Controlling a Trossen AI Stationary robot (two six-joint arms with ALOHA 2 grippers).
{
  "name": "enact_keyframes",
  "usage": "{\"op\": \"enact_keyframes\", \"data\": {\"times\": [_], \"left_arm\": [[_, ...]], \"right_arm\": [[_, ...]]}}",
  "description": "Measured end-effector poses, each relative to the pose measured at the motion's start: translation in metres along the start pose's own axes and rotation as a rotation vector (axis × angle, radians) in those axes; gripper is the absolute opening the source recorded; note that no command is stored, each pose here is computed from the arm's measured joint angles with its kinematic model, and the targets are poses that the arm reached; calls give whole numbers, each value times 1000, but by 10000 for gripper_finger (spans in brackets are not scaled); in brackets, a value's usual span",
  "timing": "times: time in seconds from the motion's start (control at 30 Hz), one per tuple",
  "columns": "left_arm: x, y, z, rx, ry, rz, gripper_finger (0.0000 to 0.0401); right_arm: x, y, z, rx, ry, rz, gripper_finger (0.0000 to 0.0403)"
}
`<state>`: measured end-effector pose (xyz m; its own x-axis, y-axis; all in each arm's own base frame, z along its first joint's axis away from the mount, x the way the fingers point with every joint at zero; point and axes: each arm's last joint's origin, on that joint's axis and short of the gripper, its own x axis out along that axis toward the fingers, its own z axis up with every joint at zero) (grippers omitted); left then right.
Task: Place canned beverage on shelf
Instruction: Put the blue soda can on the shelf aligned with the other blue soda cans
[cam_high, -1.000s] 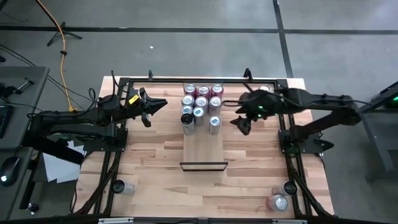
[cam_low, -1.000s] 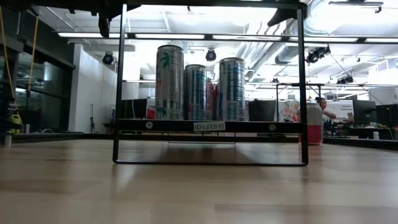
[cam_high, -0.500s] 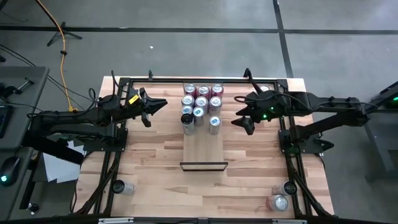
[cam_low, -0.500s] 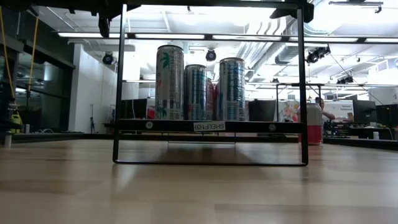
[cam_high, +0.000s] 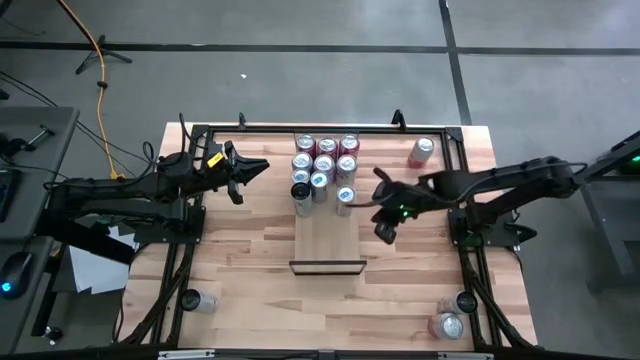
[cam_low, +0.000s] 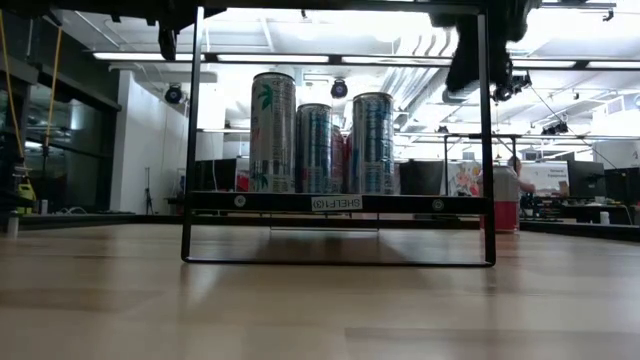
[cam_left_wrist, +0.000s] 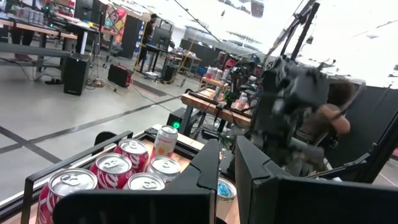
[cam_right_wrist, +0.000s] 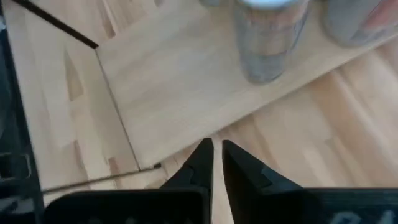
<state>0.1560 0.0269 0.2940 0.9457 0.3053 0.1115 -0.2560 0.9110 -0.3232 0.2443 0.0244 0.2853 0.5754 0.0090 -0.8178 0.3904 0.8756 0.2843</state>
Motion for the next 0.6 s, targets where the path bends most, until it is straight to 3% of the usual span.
{"op": "enact_keyframes", "data": {"times": [0.17, 0.37, 0.6], "left_arm": [[0, 0, 0, 0, -3, 6, 1], [0, 1, 0, 0, -8, 25, 1], [0, 1, 0, 0, -9, 25, 1]], "right_arm": [[33, -8, -13, 108, -91, 8, 5], [49, -19, -13, 224, -207, 31, 1], [69, -14, -7, 213, -215, 91, 0]]}}
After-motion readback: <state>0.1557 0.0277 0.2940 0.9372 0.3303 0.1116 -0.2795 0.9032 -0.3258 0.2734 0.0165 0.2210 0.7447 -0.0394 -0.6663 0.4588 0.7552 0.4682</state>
